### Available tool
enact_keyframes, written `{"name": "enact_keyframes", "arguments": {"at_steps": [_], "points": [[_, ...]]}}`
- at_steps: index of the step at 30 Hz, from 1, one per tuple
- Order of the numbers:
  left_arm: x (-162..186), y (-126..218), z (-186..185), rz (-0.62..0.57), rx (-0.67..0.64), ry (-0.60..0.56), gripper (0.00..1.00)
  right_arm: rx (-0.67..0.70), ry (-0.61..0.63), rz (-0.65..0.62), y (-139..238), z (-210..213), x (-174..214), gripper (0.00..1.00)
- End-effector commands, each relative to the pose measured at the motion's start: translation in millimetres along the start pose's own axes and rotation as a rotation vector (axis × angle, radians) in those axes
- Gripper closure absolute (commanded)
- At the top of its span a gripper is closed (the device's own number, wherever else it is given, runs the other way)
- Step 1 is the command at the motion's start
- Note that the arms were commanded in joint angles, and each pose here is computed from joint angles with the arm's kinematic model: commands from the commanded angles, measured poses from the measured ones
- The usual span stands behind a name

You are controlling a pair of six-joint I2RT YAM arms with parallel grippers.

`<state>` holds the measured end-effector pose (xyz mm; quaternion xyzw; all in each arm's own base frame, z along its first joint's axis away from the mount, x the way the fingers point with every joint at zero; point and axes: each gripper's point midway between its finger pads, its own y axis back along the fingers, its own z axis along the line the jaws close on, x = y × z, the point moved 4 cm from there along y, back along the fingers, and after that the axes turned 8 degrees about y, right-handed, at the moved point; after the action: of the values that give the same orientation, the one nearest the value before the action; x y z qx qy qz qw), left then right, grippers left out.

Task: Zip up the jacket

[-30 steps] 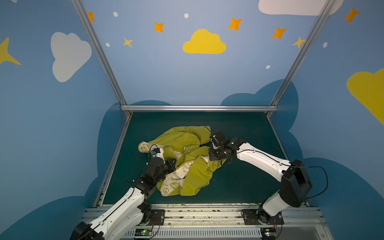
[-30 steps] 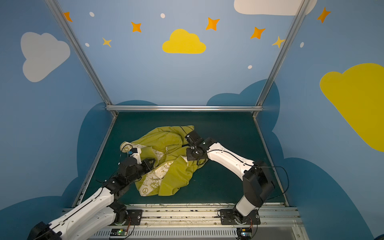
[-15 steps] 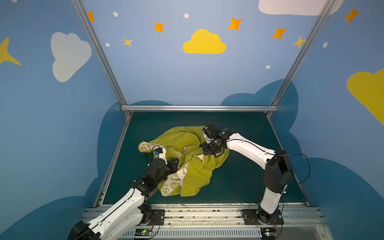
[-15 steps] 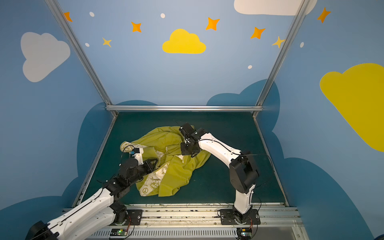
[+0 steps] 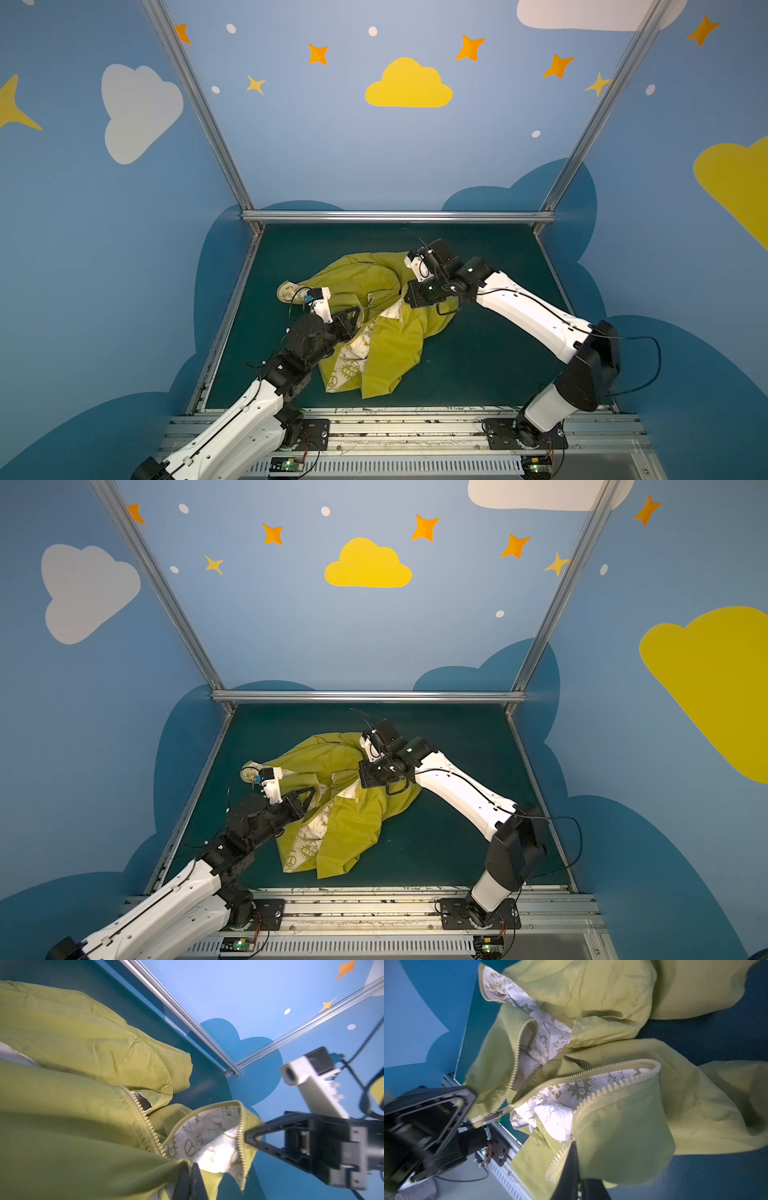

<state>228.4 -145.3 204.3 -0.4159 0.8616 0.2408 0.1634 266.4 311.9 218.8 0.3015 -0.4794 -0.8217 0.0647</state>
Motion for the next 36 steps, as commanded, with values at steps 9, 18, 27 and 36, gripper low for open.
{"name": "enact_keyframes", "arguments": {"at_steps": [9,18,27,36], "points": [[9.0,-0.7,13.7,0.009,-0.017,0.017,0.96,-0.038,-0.078,0.203,-53.3,-1.4,2.3,0.63],[9.8,-6.8,15.2,0.020,-0.031,0.008,0.96,-0.113,-0.093,0.141,-52.8,2.3,12.7,0.50],[8.1,-6.3,19.1,0.000,-0.045,0.029,0.96,-0.261,-0.136,0.042,-62.9,13.0,2.5,0.50],[10.9,-12.9,26.2,-0.007,-0.037,0.116,0.97,-0.274,-0.213,-0.008,-72.5,0.5,7.0,0.55]]}}
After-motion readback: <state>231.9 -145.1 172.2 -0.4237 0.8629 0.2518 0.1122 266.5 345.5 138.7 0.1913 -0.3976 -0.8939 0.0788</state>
